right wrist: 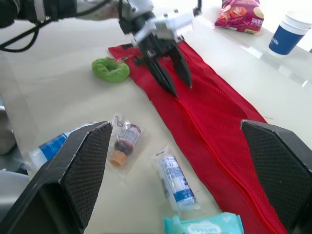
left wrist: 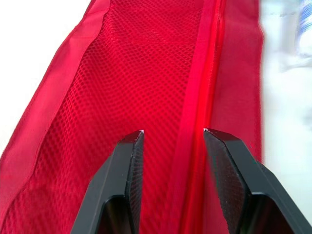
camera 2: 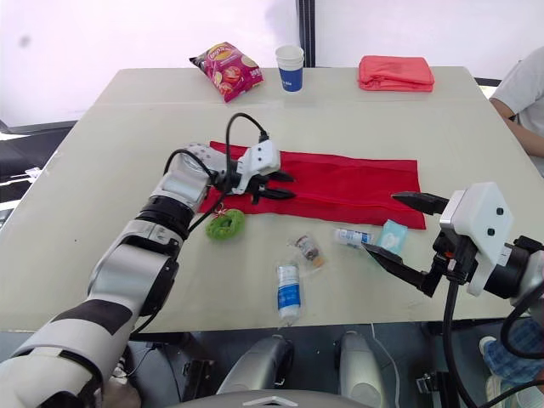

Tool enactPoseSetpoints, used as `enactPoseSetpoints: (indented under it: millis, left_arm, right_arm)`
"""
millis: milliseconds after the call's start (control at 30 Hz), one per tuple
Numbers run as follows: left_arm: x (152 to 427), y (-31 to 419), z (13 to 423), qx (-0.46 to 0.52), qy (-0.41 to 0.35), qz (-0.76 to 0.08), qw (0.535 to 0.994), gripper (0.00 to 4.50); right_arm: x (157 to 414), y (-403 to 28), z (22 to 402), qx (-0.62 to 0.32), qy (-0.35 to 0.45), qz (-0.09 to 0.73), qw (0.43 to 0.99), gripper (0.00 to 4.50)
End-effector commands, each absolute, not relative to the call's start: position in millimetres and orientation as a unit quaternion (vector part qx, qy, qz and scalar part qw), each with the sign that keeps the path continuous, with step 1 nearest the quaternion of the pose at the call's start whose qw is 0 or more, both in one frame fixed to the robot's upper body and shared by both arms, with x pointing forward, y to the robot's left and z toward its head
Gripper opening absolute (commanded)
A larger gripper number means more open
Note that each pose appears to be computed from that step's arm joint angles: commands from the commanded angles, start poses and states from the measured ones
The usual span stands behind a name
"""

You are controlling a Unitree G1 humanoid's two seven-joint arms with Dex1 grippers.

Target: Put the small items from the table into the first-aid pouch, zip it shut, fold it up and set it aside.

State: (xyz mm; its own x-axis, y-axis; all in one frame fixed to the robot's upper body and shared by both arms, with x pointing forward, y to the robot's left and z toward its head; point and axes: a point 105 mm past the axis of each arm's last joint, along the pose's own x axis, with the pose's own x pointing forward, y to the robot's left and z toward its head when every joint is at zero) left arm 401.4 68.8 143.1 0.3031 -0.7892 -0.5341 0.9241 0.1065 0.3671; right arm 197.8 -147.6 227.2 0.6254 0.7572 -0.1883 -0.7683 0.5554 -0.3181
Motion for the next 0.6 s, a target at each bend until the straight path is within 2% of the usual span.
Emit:
enactPoseSetpoints:
  millis: [33,233,333,467,600]
  left_arm:
    - [401,64,151,0.342,0.086,-0.587,0.729,2.06]
    - [394,62,147,0.334,0.095,-0.611,0.712,2.06]
    - [400,63,148,0.363,0.083,-0.591,0.716,2.82]
    - [406,60,147,0.382,0.063,-0.572,0.723,4.44]
    - [411,64,144,0.407,0.055,-0.550,0.728,4.44]
  right_arm:
    - [194,-147,237,-0.203,-0.002,0.427,0.881,4.50]
    - [195,-149,237,-0.209,0.006,0.424,0.881,4.50]
    - [196,-147,237,-0.205,0.002,0.423,0.882,4.50]
    - [197,-146,234,-0.204,0.003,0.423,0.883,4.50]
    - [197,-145,235,-0.203,0.000,0.422,0.884,4.50]
